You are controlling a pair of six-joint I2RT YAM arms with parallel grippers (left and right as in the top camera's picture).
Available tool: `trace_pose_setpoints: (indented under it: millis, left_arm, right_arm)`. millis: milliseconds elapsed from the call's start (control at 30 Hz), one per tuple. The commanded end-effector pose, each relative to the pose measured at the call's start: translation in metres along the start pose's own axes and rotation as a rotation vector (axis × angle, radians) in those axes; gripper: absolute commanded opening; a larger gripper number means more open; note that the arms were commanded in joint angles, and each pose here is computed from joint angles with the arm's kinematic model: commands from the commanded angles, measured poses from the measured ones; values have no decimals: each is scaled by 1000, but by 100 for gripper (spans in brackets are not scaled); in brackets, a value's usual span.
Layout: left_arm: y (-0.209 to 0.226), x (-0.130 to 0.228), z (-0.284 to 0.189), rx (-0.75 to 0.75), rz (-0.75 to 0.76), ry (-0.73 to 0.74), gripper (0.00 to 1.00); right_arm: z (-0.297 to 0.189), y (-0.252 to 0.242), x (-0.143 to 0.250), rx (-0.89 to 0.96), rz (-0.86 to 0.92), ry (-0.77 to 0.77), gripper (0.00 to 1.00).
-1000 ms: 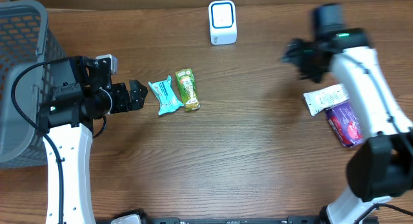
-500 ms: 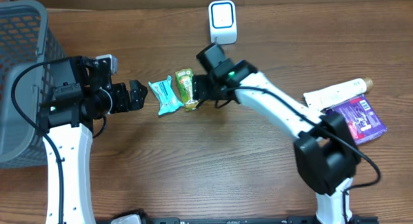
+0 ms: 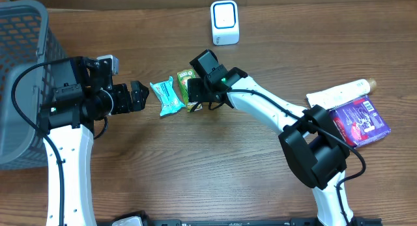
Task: Scan the item barcode
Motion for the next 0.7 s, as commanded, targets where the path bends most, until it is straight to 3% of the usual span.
trace_pose_setpoints:
  millis: [0,300,467,567,667]
  left_arm:
    - [-4,-3,-6,16,21,-19,100]
    - [-4,-3,-6,16,21,-19,100]
    - [-4,-3,-6,16,21,-19,100]
    - [-4,-3,-6,16,21,-19,100]
    - [-4,-3,-6,16,21,-19,100]
  right_arm:
    - [12,0,3,-24,2,26,64]
    - [30,-4,11,-26,32,71,44]
    - [26,-6,13,-17,39,94,23]
    - [9,-14,6,58,50,82,11]
    - [-14,-22,2,186,45,54,6]
Point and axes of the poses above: each gripper's point midway between its finger pads, its own z axis out along the fingers, its own y axis along the line the jaws close on, x = y × z, the point moved 10 cm from there along -z, back along the fingers, and after that the axes turned 11 degrees about -z, right-handed, at the moved point
